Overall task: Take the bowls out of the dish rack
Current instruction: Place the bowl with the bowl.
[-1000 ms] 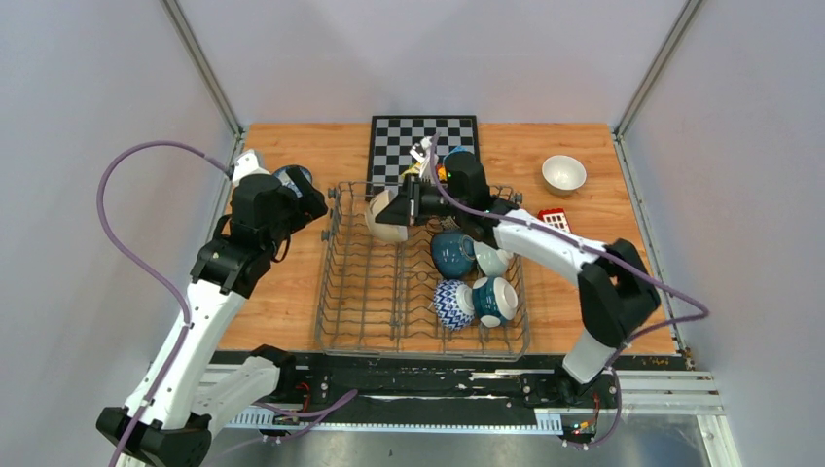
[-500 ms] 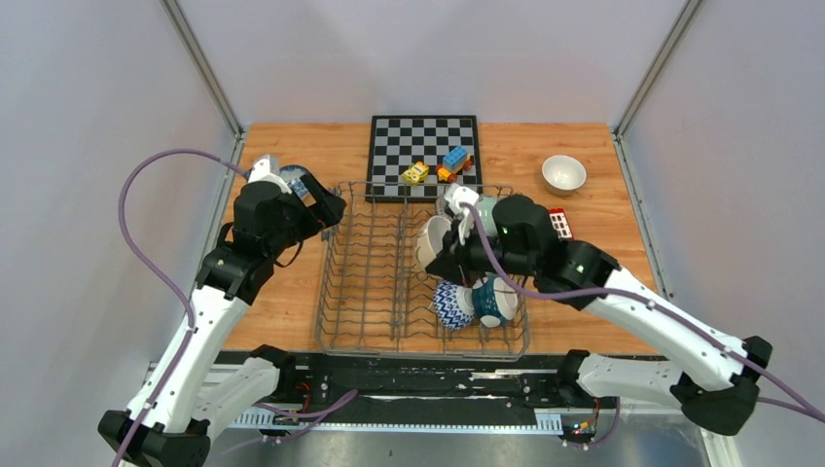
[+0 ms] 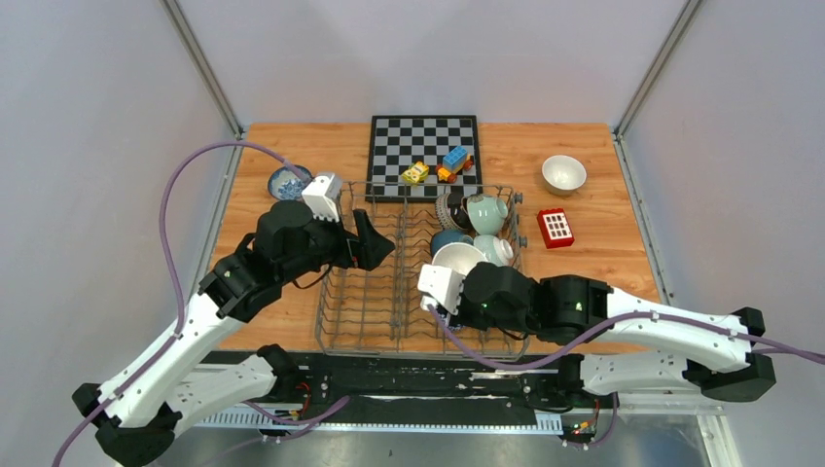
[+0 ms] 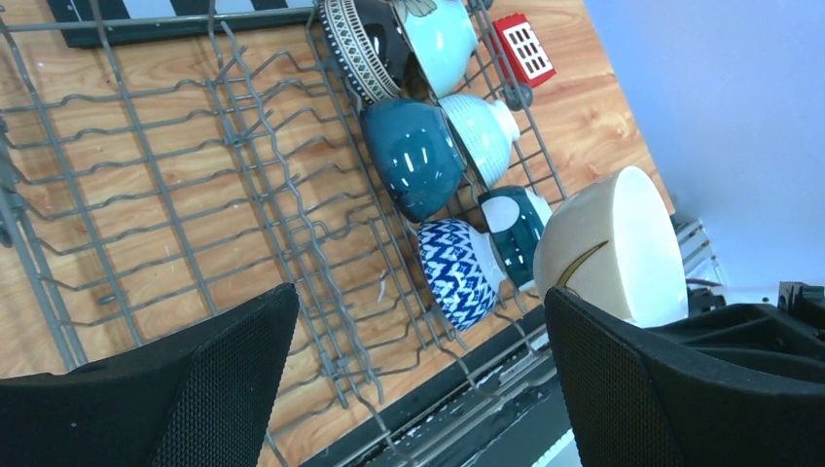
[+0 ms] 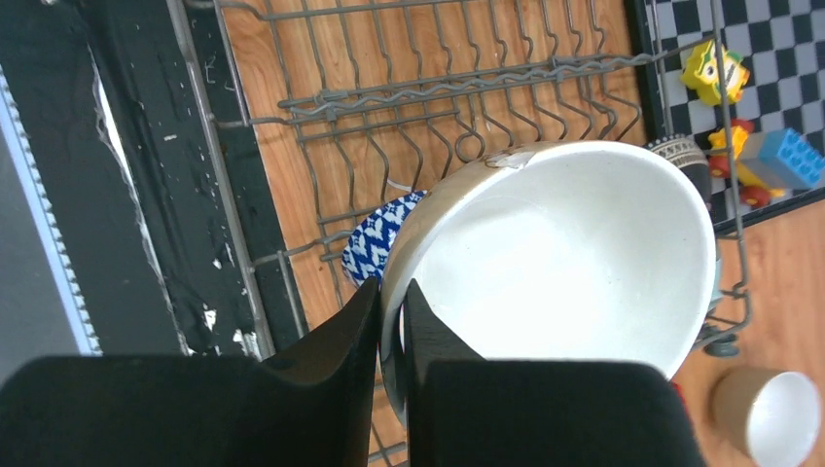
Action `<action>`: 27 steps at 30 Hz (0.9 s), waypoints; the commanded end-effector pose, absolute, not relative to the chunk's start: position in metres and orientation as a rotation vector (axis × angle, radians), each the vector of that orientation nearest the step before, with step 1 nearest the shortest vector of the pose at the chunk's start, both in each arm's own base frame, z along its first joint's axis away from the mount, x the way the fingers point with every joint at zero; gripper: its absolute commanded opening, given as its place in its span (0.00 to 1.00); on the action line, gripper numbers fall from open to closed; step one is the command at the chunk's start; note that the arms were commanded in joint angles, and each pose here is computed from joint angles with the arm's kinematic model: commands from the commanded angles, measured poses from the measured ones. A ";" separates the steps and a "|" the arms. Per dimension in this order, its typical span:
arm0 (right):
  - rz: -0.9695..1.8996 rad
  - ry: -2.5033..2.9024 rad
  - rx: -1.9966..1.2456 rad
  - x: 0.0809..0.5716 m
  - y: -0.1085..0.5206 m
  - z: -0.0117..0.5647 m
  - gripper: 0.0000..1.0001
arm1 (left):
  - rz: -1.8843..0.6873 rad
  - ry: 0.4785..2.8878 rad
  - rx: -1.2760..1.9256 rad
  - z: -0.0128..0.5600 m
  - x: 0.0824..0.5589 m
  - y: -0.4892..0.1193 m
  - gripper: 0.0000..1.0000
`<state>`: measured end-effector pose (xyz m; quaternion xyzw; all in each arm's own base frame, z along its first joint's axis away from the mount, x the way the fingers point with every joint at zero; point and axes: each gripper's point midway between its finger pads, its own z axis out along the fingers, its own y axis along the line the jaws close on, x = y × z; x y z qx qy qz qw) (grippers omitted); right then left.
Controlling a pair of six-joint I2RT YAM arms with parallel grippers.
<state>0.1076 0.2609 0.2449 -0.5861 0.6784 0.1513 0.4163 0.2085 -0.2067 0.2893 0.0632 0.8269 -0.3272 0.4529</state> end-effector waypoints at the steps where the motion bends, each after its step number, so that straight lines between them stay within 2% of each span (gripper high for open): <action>1: 0.221 1.565 -1.561 0.115 0.262 0.252 0.00 | -0.757 2.030 0.245 0.297 0.195 -0.198 1.00; 3: 0.207 1.545 -1.633 0.109 0.265 0.244 0.00 | -0.690 2.054 0.277 0.288 0.194 -0.190 1.00; 9: 0.131 1.472 -1.845 0.094 0.278 0.222 0.00 | -0.727 2.052 0.428 0.296 0.173 -0.209 1.00; 17: 0.129 1.424 -1.927 0.087 0.295 0.224 0.00 | -0.668 2.129 0.562 0.280 0.165 -0.230 0.97; 23: 0.115 1.395 -1.954 0.084 0.302 0.223 0.00 | -0.597 2.180 0.611 0.263 0.164 -0.239 0.88; 27: 0.110 1.367 -1.965 0.081 0.306 0.226 0.00 | -0.593 2.211 0.646 0.256 0.163 -0.248 0.76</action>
